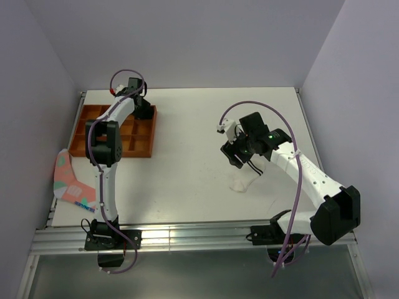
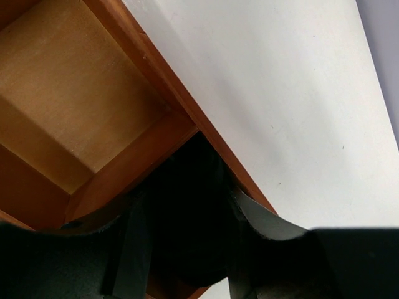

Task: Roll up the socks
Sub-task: Place the sock in the storage box.

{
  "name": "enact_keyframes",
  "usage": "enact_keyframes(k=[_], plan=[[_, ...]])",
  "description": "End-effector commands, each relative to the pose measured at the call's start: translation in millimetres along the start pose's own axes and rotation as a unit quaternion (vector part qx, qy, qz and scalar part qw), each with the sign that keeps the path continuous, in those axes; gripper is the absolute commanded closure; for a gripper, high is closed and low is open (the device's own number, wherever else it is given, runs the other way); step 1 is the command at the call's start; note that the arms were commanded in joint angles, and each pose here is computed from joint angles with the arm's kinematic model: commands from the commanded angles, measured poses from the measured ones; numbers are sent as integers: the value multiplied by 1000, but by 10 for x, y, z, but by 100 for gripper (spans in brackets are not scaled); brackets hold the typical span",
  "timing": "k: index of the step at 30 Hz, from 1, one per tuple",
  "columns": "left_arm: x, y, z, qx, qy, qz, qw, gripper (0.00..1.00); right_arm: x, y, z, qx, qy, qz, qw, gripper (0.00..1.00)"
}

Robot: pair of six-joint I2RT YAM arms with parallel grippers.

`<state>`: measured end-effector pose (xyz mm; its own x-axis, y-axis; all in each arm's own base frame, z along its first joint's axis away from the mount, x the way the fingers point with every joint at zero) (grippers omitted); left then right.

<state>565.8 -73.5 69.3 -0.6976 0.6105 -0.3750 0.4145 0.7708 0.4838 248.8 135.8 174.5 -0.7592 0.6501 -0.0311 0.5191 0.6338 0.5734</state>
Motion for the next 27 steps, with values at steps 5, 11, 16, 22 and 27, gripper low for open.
enact_keyframes(k=[5, 11, 16, 22, 27], plan=[[205, 116, -172, -5, 34, 22, 999, 50, -41, 97, -55, -9, -3, -4, 1000, 32], [98, 253, -294, -26, 22, 20, 999, 49, -45, 112, -45, -8, -2, -5, 1000, 32], [41, 312, -337, -32, 28, 30, 999, 50, -48, 131, -47, -8, 0, -4, 1000, 32], [-8, 333, -387, -36, 17, 36, 999, 51, -53, 121, -36, -5, -1, -5, 1000, 32], [-40, 361, -479, -44, 11, 38, 998, 51, -57, 142, -61, -10, -3, -4, 1000, 32]])
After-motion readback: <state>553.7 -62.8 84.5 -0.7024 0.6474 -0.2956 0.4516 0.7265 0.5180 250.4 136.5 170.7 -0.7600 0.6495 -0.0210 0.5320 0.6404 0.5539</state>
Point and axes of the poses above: each gripper's point midway between its finger pads, its own z axis out along the fingers, its own x axis along the line the jaws close on, y = z × x, the point moved 3 cm from there along -z, back along the fingers, and after that the axes turned 3 degrees about z, right-handed, at the moved point
